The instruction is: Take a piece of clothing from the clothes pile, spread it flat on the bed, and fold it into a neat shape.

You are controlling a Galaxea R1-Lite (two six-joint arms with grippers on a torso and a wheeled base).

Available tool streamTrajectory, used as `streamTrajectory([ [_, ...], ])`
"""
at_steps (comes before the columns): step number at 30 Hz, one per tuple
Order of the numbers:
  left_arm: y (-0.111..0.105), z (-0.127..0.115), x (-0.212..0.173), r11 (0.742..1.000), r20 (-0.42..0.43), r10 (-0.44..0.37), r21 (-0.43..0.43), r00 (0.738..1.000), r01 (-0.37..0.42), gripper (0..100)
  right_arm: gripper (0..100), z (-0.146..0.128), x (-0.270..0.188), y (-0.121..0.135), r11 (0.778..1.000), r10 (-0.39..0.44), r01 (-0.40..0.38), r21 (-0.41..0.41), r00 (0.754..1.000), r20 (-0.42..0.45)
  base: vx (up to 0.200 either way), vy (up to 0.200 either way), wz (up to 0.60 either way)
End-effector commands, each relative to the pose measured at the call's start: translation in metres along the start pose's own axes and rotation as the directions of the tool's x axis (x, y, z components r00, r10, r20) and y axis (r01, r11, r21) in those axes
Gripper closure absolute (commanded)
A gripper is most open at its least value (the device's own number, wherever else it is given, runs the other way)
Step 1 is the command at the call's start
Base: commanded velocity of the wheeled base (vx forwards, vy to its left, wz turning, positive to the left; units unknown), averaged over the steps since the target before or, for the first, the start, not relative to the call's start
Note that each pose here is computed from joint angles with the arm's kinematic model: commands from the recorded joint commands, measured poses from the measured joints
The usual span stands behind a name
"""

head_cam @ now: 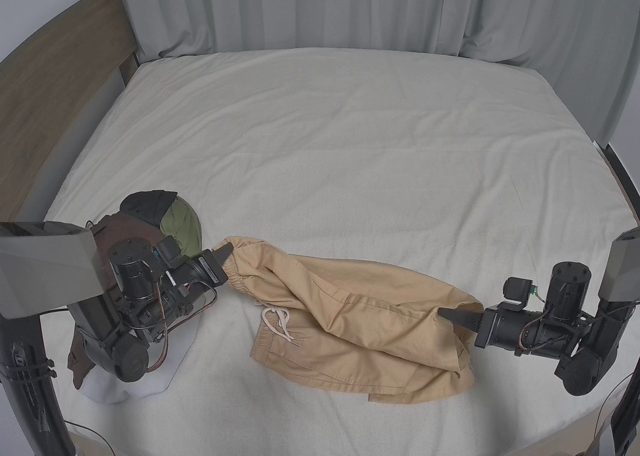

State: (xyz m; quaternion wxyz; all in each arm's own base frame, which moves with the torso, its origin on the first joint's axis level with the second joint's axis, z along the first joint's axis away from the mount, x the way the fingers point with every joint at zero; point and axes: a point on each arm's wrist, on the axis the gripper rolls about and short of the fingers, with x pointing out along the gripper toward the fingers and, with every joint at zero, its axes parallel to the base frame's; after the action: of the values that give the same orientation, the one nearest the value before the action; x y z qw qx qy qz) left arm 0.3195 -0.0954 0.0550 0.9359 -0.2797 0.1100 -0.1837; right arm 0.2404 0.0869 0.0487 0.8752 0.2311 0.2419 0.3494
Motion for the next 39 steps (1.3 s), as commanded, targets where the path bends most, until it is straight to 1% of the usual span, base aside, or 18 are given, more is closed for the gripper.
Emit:
streamTrajectory([
  [1, 0.001, 0.002, 0.0, 1.0, 0.006, 0.001, 0.0, 1.0, -0.001, 100, 100, 0.002, -0.001, 0.002, 1.0, 0.006, -0.006, -0.003, 1.0, 0.008, 0.0, 0.0, 0.0],
  [8, 0.001, 0.002, 0.0, 1.0, 0.008, 0.001, 0.0, 1.0, -0.001, 100, 100, 0.003, 0.0, 0.002, 1.0, 0.008, -0.008, -0.007, 1.0, 0.011, 0.0, 0.0, 0.0],
  [14, -0.004, 0.009, -0.002, 1.0, 0.029, -0.012, 0.003, 1.0, 0.012, 100, 100, 0.003, 0.0, 0.002, 1.0, 0.009, -0.009, -0.009, 1.0, 0.013, 0.0, 0.0, 0.0],
  [24, -0.004, 0.009, -0.003, 1.0, 0.03, -0.013, 0.004, 0.999, 0.012, 100, 100, 0.004, 0.0, 0.003, 1.0, 0.01, -0.01, -0.012, 1.0, 0.019, 0.0, 0.0, 0.0],
  [39, -0.006, 0.012, -0.003, 1.0, 0.038, -0.018, 0.005, 0.999, 0.017, 100, 100, 0.013, 0.0, 0.007, 0.999, 0.03, -0.028, -0.034, 0.998, 0.054, 0.0, 0.0, 0.0],
])
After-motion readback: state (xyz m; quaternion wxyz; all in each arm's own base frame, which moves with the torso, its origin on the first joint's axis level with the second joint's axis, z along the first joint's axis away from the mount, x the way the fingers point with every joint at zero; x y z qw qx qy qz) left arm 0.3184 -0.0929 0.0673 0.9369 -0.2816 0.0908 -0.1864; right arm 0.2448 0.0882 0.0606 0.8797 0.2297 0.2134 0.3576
